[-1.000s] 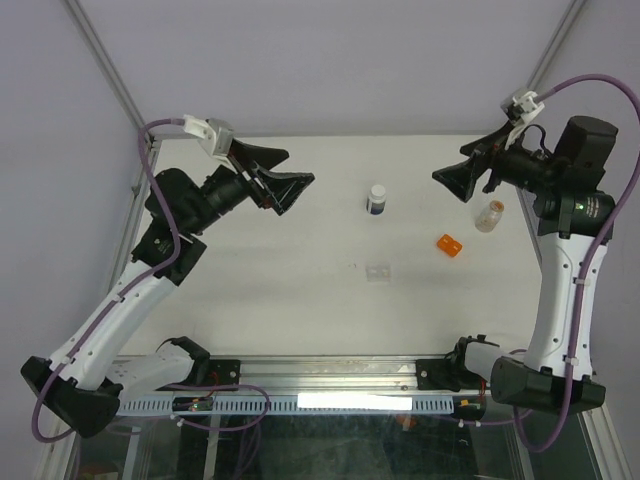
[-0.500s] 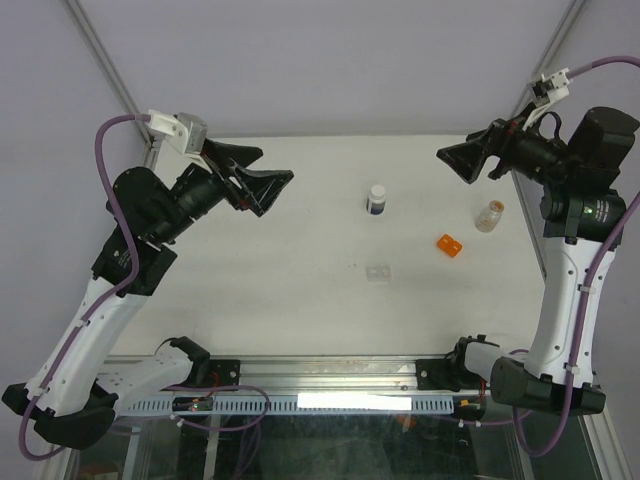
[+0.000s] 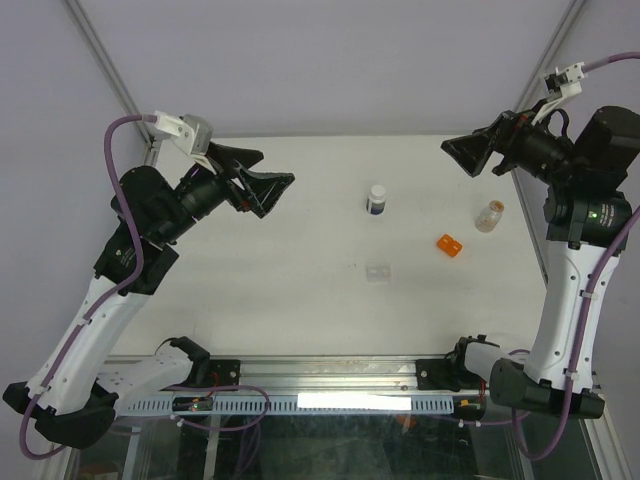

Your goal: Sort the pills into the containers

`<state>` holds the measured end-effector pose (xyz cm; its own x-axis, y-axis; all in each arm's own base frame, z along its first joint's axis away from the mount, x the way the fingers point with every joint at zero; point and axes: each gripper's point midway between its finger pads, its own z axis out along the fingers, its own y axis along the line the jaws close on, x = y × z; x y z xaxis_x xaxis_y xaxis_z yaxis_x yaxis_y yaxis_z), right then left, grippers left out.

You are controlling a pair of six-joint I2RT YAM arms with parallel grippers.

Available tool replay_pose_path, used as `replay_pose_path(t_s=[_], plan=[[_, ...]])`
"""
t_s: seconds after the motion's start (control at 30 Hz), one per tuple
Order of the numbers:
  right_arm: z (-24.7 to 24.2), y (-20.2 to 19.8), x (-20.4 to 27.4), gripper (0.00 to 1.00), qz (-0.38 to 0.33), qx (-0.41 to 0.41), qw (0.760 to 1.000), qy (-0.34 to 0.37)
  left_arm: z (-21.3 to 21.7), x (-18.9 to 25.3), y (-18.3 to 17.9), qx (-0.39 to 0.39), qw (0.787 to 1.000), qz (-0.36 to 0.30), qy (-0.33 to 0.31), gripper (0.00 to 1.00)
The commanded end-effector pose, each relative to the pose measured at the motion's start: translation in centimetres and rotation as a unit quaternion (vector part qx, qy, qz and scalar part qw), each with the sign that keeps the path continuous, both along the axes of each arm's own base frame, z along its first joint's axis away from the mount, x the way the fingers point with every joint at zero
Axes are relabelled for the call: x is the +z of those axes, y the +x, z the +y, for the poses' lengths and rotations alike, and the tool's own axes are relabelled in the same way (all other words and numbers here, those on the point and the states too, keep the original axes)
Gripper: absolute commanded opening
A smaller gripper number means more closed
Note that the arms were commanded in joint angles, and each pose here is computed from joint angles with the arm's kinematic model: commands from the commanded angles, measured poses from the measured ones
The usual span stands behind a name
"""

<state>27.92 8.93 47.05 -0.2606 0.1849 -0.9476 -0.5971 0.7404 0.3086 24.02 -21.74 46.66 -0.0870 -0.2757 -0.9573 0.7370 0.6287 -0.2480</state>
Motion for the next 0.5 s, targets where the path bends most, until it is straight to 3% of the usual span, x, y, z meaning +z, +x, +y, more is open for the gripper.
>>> replay_pose_path(t_s=[0.0, 0.47], plan=[[-0.04, -1.00, 2.74, 0.99, -0.040, -0.011, 0.999, 0.002, 0.20, 0.19, 0.03, 0.003, 1.000, -0.008, 0.001, 0.99], [0.25, -1.42, 3.01, 0.99, -0.055, 0.004, 0.998, -0.010, 0.18, -0.33, 0.01, 0.002, 1.000, -0.008, 0.002, 0.99]])
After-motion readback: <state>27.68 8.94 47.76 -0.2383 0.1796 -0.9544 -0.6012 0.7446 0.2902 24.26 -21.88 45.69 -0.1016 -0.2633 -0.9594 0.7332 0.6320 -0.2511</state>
